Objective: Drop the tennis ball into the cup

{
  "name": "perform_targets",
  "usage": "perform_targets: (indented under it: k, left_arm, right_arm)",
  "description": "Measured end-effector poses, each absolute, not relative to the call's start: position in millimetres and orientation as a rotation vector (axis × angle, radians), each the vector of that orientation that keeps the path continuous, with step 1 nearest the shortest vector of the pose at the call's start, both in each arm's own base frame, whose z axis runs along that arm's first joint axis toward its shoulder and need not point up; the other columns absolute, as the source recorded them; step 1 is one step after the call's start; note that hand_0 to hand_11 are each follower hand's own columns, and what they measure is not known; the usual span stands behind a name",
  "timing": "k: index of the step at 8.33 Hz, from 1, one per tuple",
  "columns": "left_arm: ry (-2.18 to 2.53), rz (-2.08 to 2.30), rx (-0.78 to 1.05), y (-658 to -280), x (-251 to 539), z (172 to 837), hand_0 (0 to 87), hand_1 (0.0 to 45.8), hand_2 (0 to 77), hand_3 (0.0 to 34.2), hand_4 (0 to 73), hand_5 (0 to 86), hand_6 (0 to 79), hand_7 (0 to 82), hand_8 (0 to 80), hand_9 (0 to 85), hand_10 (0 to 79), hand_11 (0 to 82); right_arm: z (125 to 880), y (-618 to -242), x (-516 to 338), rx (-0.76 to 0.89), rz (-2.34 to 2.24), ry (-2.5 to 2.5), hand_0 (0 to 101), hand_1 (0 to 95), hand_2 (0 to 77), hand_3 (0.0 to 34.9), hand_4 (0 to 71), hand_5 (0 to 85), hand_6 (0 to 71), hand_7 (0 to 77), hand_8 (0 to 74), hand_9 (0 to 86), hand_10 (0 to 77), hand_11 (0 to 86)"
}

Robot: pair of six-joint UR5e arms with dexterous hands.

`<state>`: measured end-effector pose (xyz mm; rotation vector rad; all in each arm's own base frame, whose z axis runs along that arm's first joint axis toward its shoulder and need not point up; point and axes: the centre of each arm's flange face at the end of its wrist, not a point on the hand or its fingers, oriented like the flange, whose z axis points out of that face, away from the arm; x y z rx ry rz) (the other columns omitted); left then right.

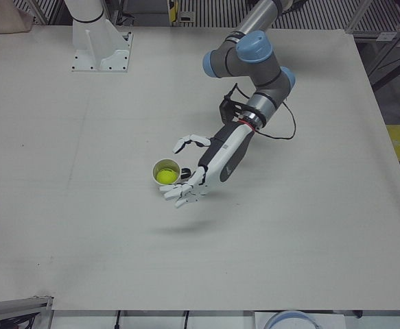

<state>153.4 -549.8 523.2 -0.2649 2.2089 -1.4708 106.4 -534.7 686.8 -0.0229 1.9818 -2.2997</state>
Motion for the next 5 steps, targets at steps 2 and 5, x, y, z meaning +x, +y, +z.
perform_targets:
  k: [2,5]
  left_arm:
    - [2.237,-1.612,-0.092,-572.0,56.0,545.0,60.1,24.5,42.5,30.3,0.5,20.7,46.4,13.6,22.4,3.3,13.1,21.3]
    - [2.254,-1.694,0.032,-579.2,-14.7,550.1,76.2,23.5,40.4,30.1,1.1,19.6,26.7,21.8,19.6,9.8,14.7,25.1]
  right_arm:
    - [686.8,-534.7,106.4,-0.023,-2.300,1.982,0,0.5,0.5,0.0,0.0,0.0,0.0,0.5,0.0,0.0,0.0,0.5]
    - [687.4,-534.6,106.4,-0.024,-2.301,1.981,0,0.5,0.5,0.0,0.0,0.0,0.0,0.5,0.0,0.0,0.0,0.5]
